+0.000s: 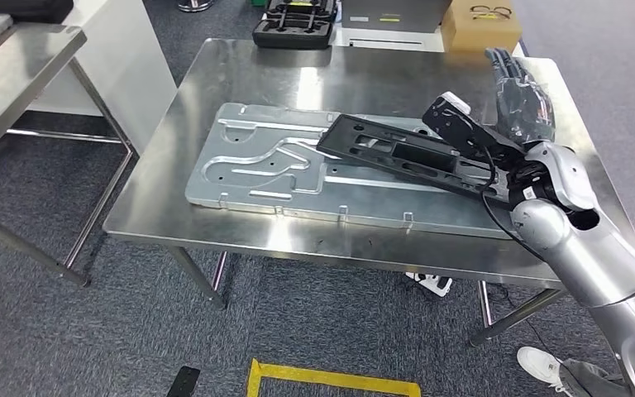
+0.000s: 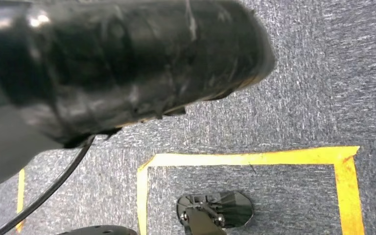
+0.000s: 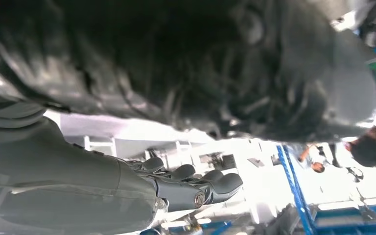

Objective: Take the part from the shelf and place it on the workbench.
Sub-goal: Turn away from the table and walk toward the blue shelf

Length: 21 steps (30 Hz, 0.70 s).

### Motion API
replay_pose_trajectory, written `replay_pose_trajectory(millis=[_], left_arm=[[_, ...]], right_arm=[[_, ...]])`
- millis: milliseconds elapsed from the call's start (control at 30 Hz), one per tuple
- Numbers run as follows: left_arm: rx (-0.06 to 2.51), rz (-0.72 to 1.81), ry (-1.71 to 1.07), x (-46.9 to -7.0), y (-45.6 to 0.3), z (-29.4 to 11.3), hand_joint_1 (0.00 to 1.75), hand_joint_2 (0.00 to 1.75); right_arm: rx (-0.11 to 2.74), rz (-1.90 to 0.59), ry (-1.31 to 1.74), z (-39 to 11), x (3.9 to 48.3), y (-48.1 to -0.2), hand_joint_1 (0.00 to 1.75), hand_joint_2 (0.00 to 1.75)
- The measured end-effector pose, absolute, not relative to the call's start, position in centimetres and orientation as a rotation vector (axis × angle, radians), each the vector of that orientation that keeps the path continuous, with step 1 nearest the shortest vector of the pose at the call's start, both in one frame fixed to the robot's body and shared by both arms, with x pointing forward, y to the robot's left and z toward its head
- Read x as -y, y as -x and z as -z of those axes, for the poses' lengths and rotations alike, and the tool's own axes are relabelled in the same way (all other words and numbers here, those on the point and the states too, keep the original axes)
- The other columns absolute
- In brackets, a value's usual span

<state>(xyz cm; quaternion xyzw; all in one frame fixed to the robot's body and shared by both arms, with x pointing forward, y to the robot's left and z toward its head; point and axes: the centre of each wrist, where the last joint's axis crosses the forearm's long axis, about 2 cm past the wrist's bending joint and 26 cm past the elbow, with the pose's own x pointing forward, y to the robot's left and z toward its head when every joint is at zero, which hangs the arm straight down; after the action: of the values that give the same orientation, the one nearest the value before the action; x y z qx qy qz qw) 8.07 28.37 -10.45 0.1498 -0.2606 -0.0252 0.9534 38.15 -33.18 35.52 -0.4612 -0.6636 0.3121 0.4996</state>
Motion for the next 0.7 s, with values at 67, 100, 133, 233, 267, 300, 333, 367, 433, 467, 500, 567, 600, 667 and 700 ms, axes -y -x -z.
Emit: replay_pose_trajectory(millis=[67,100,133,233,267,300,333,367,433,467,500,567,600,667,700], left_arm=[[0.528,0.049,-0.304,-28.36,-8.03,10.46,0.00,0.00],[0.528,0.046,-0.304,-28.34,-8.02,10.46,0.00,0.00],[0.528,0.044,-0.303,-28.31,-8.04,10.45,0.00,0.00],[0.529,0.039,-0.302,-28.26,-8.16,10.43,0.00,0.00],[0.529,0.038,-0.302,-28.26,-8.16,10.43,0.00,0.00],[0.529,0.037,-0.301,-28.26,-8.15,10.43,0.00,0.00],[0.528,0.037,-0.301,-28.25,-8.12,10.44,0.00,0.00],[0.527,0.036,-0.300,-28.22,-8.10,10.44,0.00,0.00],[0.527,0.034,-0.296,-28.13,-8.07,10.45,0.00,0.00],[0.526,0.033,-0.294,-28.08,-8.05,10.45,0.00,0.00],[0.526,0.032,-0.293,-28.05,-8.03,10.46,0.00,0.00],[0.525,0.028,-0.291,-28.04,-7.96,10.47,0.00,0.00],[0.525,0.027,-0.291,-28.04,-7.94,10.47,0.00,0.00],[0.524,0.025,-0.290,-28.04,-7.92,10.48,0.00,0.00],[0.524,0.025,-0.289,-28.02,-7.92,10.48,0.00,0.00]], right_arm=[[1.607,-0.754,1.116,-35.56,33.15,-38.15,0.00,0.00],[1.607,-0.754,1.116,-35.56,33.15,-38.14,0.00,0.00],[1.607,-0.754,1.116,-35.57,33.15,-38.15,0.00,0.00],[1.607,-0.754,1.116,-35.55,33.16,-38.14,0.00,0.00],[1.606,-0.755,1.115,-35.50,33.16,-38.13,0.00,0.00],[1.605,-0.755,1.114,-35.45,33.16,-38.13,0.00,0.00],[1.604,-0.756,1.114,-35.41,33.16,-38.12,0.00,0.00],[1.604,-0.756,1.114,-35.40,33.16,-38.12,0.00,0.00],[1.606,-0.755,1.115,-35.50,33.15,-38.13,0.00,0.00],[1.608,-0.754,1.116,-35.56,33.13,-38.13,0.00,0.00],[1.609,-0.753,1.117,-35.59,33.11,-38.12,0.00,0.00],[1.609,-0.752,1.121,-35.60,33.08,-38.10,0.00,0.00],[1.607,-0.751,1.124,-35.61,33.08,-38.10,0.00,0.00],[1.608,-0.749,1.127,-35.69,33.06,-38.10,0.00,0.00],[1.609,-0.748,1.128,-35.72,33.05,-38.10,0.00,0.00]])
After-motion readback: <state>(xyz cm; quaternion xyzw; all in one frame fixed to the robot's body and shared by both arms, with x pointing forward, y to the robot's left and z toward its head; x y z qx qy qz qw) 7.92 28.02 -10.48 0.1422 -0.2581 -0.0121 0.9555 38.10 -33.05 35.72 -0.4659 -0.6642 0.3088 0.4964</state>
